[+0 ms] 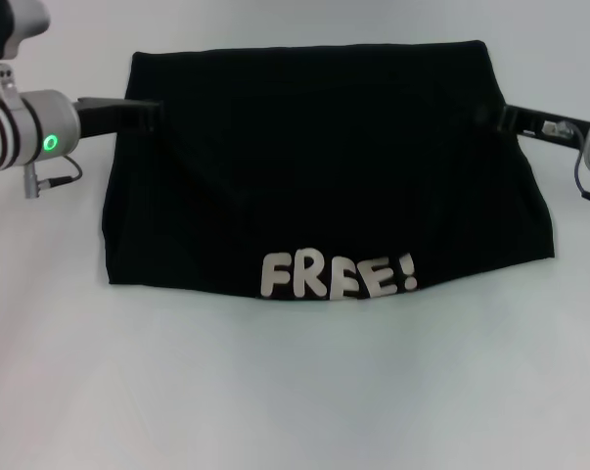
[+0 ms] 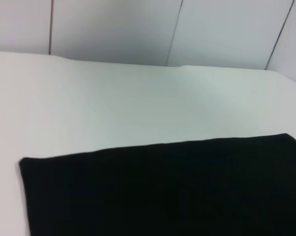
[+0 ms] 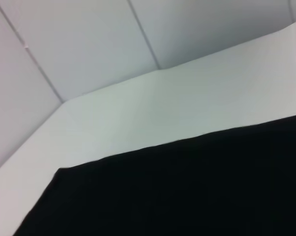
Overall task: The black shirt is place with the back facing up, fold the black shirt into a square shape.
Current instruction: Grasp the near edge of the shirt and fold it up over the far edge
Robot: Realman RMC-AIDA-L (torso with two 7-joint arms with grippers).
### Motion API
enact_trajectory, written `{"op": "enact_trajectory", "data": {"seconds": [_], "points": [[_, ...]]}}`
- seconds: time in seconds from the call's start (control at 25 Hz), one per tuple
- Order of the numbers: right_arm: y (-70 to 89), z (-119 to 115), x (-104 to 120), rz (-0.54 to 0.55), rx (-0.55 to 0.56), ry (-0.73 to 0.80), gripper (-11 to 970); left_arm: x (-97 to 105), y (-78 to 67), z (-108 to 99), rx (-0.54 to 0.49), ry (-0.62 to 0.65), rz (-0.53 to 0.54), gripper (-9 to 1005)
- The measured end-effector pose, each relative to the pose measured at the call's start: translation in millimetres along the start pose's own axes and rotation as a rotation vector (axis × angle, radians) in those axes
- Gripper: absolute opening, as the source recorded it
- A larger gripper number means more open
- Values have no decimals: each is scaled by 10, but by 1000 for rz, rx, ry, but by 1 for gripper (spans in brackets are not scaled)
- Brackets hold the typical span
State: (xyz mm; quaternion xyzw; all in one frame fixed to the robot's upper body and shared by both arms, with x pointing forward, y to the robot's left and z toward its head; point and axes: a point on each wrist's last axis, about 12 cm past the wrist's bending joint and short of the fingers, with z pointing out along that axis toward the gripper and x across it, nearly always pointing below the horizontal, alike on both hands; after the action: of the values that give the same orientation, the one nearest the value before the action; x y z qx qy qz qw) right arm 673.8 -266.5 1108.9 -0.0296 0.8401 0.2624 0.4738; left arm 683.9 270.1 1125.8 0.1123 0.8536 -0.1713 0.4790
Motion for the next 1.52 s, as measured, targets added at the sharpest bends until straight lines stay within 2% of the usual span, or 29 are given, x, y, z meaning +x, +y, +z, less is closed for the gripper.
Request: {"op": "enact_trajectory", "data": {"seconds": [0.28,0.44,0.96,1.36,1.52], "points": [[-6,68,-167,1,74,-13,50,-123,-21,59,-56,-77,3,112],[-20,93,-163,7,107,-1,52,-122,-18,78,-64,-88,-21,125],[38,189,99,45,167,25,56,251,-209,211,-65,-28,-36,167],[42,189,237,54,177,42,60,428,-520,330,-10,20,14,200],[58,190,249,48,172,38,241,463,-621,362,14,41,56,213]]}}
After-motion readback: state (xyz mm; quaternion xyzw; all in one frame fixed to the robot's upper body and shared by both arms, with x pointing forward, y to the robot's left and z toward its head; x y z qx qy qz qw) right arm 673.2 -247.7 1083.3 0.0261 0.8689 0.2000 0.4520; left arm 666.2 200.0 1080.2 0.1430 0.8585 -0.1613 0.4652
